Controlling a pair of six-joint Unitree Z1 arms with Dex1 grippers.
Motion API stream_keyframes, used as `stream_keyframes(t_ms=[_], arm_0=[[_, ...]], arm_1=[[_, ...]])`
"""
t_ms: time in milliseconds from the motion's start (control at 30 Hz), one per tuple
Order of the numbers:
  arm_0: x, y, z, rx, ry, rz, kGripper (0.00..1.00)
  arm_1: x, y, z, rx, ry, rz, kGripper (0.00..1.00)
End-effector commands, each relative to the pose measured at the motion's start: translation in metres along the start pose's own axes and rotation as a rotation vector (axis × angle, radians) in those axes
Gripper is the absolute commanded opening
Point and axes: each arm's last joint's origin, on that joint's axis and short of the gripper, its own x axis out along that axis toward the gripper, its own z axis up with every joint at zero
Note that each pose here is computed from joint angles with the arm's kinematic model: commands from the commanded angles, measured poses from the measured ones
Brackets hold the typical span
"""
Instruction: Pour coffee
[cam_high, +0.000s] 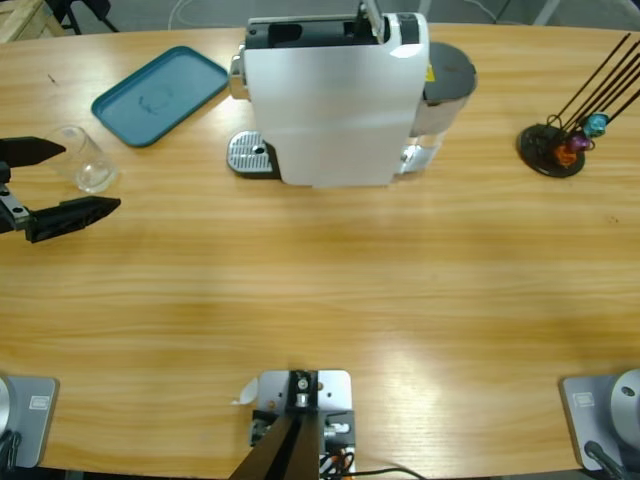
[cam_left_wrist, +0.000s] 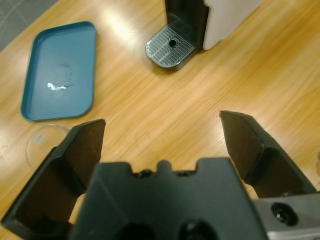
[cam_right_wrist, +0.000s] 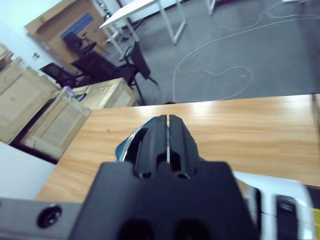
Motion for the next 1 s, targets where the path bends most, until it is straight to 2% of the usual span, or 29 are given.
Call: stream_keyframes(t_ms=[33,367,533,767,900,1000], arm_0=[[0.007,-0.003,-0.013,-0.004,0.052,-0.007,1.000],[0.008,-0.003,-0.012,-0.003,0.055,-0.007,1.000],[0.006,-0.003,-0.011,-0.004,0.049,-0.006,1.000],[0.007,-0.003,-0.011,-0.004,0.054,-0.006,1.000],[0.008,-0.003,-0.011,-0.003,0.060,-0.007,1.000],[0.010,-0.003,-0.010,-0.004,0.064,-0.006,1.000]], arm_1=[[0.037,0.007,-0.069,-0.061,0.170,0.013,0.000],[0.040,0.020,-0.100,-0.091,0.258,0.078,0.000],[0.045,-0.004,-0.119,-0.101,0.313,0.041,0.000],[0.065,-0.045,-0.118,-0.098,0.316,-0.039,0.000],[0.069,-0.053,-0.127,-0.120,0.357,-0.036,0.000],[0.062,-0.041,-0.144,-0.140,0.387,0.004,0.000]])
